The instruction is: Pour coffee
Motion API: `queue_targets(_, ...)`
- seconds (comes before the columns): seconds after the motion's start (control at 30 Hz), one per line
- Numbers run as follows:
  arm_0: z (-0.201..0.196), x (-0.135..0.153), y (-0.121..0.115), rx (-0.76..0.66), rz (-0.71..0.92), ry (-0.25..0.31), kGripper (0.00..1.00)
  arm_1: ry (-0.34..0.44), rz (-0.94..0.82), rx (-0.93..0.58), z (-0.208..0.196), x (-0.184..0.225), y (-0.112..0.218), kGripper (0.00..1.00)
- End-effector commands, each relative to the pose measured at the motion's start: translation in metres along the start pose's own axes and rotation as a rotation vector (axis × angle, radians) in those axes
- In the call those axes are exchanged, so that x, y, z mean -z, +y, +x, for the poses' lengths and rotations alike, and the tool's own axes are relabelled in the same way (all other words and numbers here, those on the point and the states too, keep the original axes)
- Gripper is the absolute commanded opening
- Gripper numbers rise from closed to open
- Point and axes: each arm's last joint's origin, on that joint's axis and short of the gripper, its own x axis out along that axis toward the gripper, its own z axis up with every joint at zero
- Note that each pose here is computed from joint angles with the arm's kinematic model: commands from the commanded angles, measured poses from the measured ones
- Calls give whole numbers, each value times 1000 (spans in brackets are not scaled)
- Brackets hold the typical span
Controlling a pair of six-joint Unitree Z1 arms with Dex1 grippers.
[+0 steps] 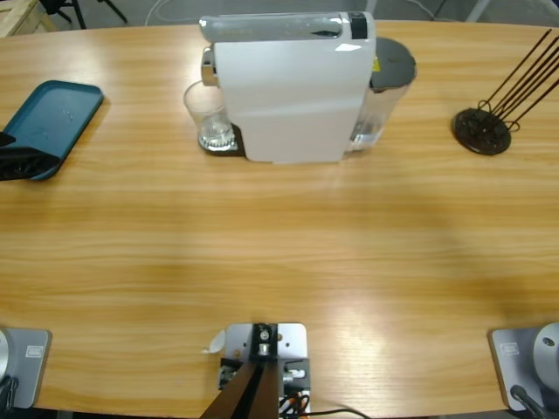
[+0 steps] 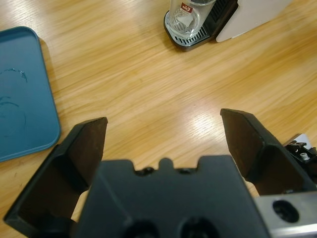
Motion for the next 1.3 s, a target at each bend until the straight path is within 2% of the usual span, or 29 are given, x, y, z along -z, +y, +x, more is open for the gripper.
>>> queue_targets(0.03,10,0,1,3,-18,34,996,109,4,-23,42,0,0,0)
queue_targets(0.3,10,0,1,3,-18,32,996,147,4,-27,53,3,1,0)
queue_targets(0.8,11,0,1,4,-18,32,991,173,9,-49,60,6,5,0)
queue_targets(1.3,11,0,1,3,-18,33,991,210,-6,-75,85,17,28,0)
